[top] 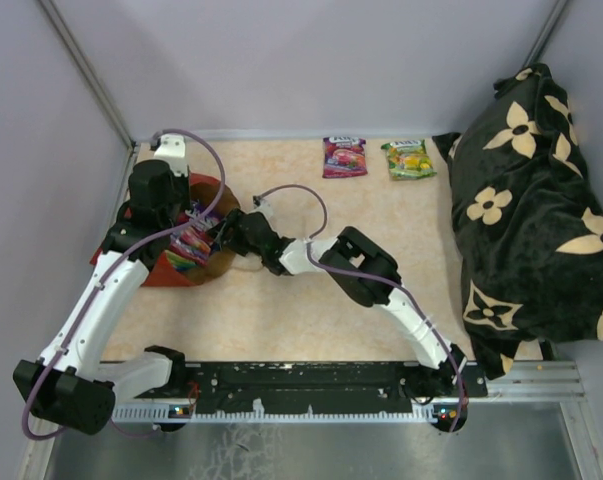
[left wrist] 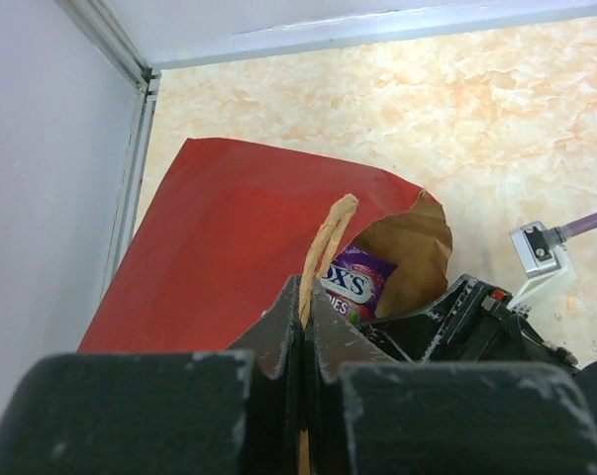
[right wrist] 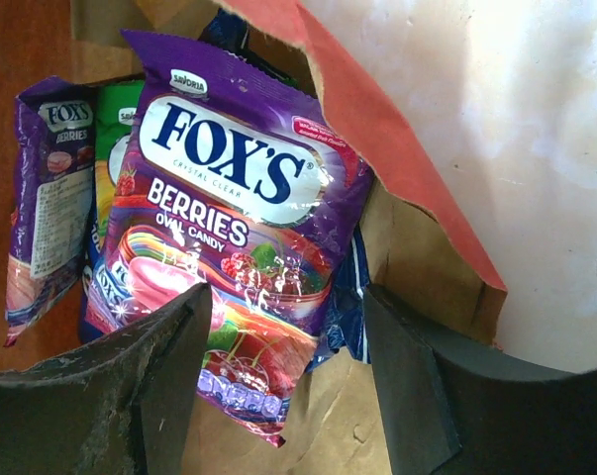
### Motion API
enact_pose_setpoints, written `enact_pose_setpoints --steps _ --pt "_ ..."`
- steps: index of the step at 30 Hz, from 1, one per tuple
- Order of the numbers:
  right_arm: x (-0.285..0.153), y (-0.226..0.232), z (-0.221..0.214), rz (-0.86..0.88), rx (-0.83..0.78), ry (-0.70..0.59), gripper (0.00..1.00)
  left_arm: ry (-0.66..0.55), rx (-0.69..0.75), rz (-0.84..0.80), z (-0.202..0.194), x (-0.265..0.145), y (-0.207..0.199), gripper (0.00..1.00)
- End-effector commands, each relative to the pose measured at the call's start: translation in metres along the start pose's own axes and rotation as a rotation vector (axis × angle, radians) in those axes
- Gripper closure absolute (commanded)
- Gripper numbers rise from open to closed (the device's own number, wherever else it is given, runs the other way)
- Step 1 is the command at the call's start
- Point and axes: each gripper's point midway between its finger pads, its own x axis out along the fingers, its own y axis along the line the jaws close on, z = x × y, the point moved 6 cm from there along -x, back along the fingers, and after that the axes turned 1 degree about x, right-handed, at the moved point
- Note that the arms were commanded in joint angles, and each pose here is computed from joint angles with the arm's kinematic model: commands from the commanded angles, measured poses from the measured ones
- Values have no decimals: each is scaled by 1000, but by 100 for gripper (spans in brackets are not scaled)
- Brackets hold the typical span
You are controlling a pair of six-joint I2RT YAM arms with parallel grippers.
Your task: Take the snacks out of the paper bag
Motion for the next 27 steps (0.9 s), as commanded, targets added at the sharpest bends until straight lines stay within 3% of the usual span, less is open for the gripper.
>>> enact_pose_setpoints --steps 1,6,10,14,20,24,27 --pt "6 -8 4 -96 -21 -44 36 -61 -45 -34 13 -5 -1 100" --pt "29 -17 -6 -79 12 -27 40 -54 -55 -48 11 -3 -4 100" --pt "46 -11 -10 16 49 -25 51 -47 -62 -68 11 -1 -7 100" --pt "48 2 -9 82 29 -36 68 -44 -61 -71 10 0 -8 100" --pt "14 49 14 147 -87 -88 74 -33 -67 -71 7 2 -7 100" --pt "-16 76 24 210 -130 -95 92 -23 -73 -62 4 3 -7 100" --pt "-35 93 27 254 -169 -62 100 -9 -69 -44 2 5 -6 100"
